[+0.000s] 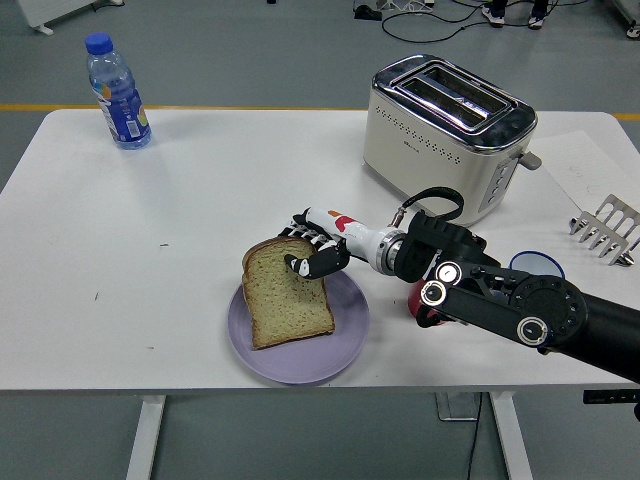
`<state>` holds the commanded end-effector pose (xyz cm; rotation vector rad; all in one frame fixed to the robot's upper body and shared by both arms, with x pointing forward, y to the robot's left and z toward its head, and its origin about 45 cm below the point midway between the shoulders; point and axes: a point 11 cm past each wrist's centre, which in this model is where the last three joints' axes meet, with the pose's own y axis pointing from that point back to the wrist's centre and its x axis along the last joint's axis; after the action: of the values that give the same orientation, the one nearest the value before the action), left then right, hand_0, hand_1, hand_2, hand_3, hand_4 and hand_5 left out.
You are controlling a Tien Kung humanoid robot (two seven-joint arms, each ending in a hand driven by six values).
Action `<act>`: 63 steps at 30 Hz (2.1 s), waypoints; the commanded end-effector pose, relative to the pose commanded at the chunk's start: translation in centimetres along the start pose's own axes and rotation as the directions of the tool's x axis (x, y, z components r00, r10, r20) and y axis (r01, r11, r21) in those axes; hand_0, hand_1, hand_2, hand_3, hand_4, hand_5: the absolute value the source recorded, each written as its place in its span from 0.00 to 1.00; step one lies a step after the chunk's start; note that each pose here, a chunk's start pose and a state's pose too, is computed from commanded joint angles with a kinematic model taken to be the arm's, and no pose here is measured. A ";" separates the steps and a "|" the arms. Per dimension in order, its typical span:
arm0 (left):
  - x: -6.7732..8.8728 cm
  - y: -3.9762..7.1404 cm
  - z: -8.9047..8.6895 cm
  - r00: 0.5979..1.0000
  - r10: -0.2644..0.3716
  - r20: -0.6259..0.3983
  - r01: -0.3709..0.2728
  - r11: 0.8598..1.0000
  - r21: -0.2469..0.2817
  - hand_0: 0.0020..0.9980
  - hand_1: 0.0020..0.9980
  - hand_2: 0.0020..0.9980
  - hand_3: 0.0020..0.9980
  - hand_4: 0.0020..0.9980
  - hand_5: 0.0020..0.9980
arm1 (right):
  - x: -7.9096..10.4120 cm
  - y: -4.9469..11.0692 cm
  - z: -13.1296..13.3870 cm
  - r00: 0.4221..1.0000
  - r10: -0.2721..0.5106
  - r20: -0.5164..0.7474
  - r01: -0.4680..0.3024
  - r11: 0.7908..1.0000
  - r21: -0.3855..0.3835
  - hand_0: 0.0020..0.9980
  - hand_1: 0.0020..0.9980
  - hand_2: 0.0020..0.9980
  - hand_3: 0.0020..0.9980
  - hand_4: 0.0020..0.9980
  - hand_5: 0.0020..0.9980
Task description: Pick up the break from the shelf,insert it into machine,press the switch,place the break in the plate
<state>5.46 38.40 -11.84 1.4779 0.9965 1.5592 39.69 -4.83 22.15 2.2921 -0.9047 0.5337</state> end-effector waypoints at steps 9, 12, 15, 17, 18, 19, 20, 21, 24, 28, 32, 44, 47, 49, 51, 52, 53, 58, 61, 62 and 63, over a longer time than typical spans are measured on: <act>-0.1 0.0 -0.1 1.000 -0.002 -0.001 0.002 1.000 0.001 0.62 0.45 0.43 0.51 0.27 0.80 | 0.3 0.0 -0.1 0.999 0.024 -0.034 -0.023 1.000 0.015 0.75 0.76 0.79 0.81 0.64 0.05; 0.0 0.0 0.0 1.000 -0.002 -0.004 0.002 1.000 -0.001 0.62 0.45 0.43 0.51 0.27 0.80 | 0.7 0.2 -0.5 0.997 0.051 -0.065 -0.048 0.998 0.040 0.75 0.76 0.79 0.81 0.64 0.05; 0.0 0.0 0.1 1.000 -0.002 -0.004 0.002 1.000 -0.002 0.62 0.45 0.43 0.51 0.27 0.80 | 0.9 0.3 -0.9 0.994 0.067 -0.088 -0.062 0.996 0.060 0.75 0.76 0.80 0.82 0.65 0.07; 0.0 0.0 0.1 1.000 -0.002 -0.007 0.002 1.000 -0.003 0.62 0.45 0.43 0.51 0.27 0.80 | 1.0 0.4 -1.1 0.993 0.073 -0.097 -0.066 0.995 0.073 0.75 0.76 0.80 0.82 0.65 0.07; 0.0 0.0 0.1 1.000 -0.002 -0.008 0.002 1.000 -0.003 0.62 0.45 0.43 0.51 0.27 0.80 | 1.1 0.5 -1.3 0.992 0.077 -0.100 -0.069 0.994 0.081 0.75 0.76 0.80 0.82 0.65 0.07; 0.0 0.0 0.1 1.000 -0.003 -0.009 0.002 1.000 -0.003 0.62 0.45 0.43 0.51 0.27 0.80 | 1.1 0.6 -1.5 0.991 0.081 -0.103 -0.072 0.994 0.088 0.75 0.76 0.80 0.82 0.65 0.07; 0.0 0.0 0.1 1.000 -0.003 -0.010 0.003 1.000 -0.003 0.62 0.45 0.43 0.51 0.27 0.80 | 1.1 0.6 -1.6 0.991 0.082 -0.104 -0.073 0.993 0.090 0.75 0.76 0.80 0.82 0.65 0.07; -0.1 0.0 0.1 1.000 -0.003 -0.009 0.003 1.000 -0.003 0.62 0.45 0.43 0.51 0.27 0.80 | 1.1 0.7 -1.7 0.991 0.085 -0.103 -0.075 0.992 0.098 0.76 0.76 0.80 0.82 0.67 0.08; -0.1 0.0 0.2 1.000 -0.004 -0.009 0.004 1.000 -0.003 0.62 0.45 0.43 0.51 0.27 0.80 | 1.3 1.1 -2.7 0.990 0.102 -0.100 -0.087 0.987 0.139 0.76 0.76 0.80 0.82 0.67 0.08; -0.1 0.0 0.2 1.000 -0.004 -0.009 0.004 1.000 -0.003 0.62 0.45 0.43 0.51 0.27 0.80 | 1.9 1.7 -4.0 0.986 0.139 -0.093 -0.118 0.972 0.202 0.76 0.76 0.80 0.82 0.67 0.08; -0.1 0.0 0.2 1.000 -0.006 -0.012 0.006 1.000 -0.004 0.62 0.45 0.43 0.51 0.27 0.80 | 3.4 2.9 -5.9 0.972 0.222 -0.081 -0.189 0.936 0.297 0.76 0.76 0.80 0.82 0.67 0.08; -0.1 0.0 0.2 1.000 -0.009 -0.010 0.009 1.000 -0.003 0.62 0.45 0.43 0.51 0.27 0.80 | 9.7 8.1 -10.0 0.906 0.417 0.080 -0.397 0.766 0.505 0.76 0.75 0.80 0.80 0.64 0.11; -0.2 0.0 0.1 1.000 -0.010 -0.010 0.010 1.000 -0.002 0.62 0.45 0.43 0.51 0.27 0.80 | 11.1 9.2 -10.2 0.889 0.440 0.125 -0.436 0.733 0.522 0.77 0.75 0.80 0.76 0.57 0.12; -0.2 0.0 0.1 1.000 -0.010 -0.011 0.010 1.000 -0.001 0.62 0.45 0.43 0.51 0.27 0.80 | 12.1 10.1 -10.1 0.875 0.459 0.156 -0.466 0.709 0.529 0.77 0.75 0.80 0.76 0.57 0.12; -0.2 0.0 0.1 1.000 -0.011 -0.011 0.011 1.000 -0.001 0.62 0.45 0.43 0.51 0.26 0.80 | 13.2 11.0 -9.9 0.860 0.469 0.202 -0.499 0.688 0.528 0.77 0.76 0.78 0.75 0.51 0.15; -0.2 0.0 0.0 1.000 -0.011 -0.012 0.011 1.000 -0.001 0.62 0.45 0.43 0.51 0.26 0.80 | 13.5 11.2 -9.8 0.856 0.468 0.222 -0.509 0.682 0.525 0.77 0.76 0.78 0.75 0.51 0.15; -0.2 0.0 0.0 1.000 -0.011 -0.012 0.011 1.000 -0.001 0.62 0.45 0.43 0.51 0.26 0.80 | 13.7 11.4 -9.7 0.852 0.468 0.232 -0.516 0.679 0.523 0.77 0.76 0.78 0.75 0.51 0.15; -0.3 0.0 0.0 1.000 -0.014 -0.008 0.014 1.000 0.000 0.62 0.45 0.43 0.51 0.27 0.80 | 15.3 12.8 -8.6 0.820 0.473 0.322 -0.572 0.653 0.496 0.76 0.75 0.78 0.74 0.48 0.17; -0.3 0.0 0.0 1.000 -0.015 -0.006 0.015 1.000 0.000 0.62 0.45 0.43 0.51 0.27 0.80 | 16.3 13.6 -7.7 0.794 0.477 0.377 -0.608 0.638 0.473 0.76 0.75 0.78 0.74 0.48 0.17; -0.3 0.0 0.0 1.000 -0.015 -0.006 0.015 1.000 0.000 0.62 0.45 0.43 0.51 0.27 0.80 | 16.6 13.8 -7.4 0.785 0.476 0.398 -0.619 0.634 0.463 0.76 0.75 0.78 0.74 0.48 0.17; -0.3 0.0 0.0 1.000 -0.015 -0.006 0.015 1.000 0.000 0.62 0.45 0.43 0.51 0.27 0.80 | 16.7 13.8 -7.3 0.781 0.475 0.405 -0.623 0.633 0.459 0.76 0.73 0.77 0.72 0.47 0.17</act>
<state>5.42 38.11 -11.95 1.4634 1.0085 1.5533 40.21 -15.82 42.18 2.6222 -1.8307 0.8967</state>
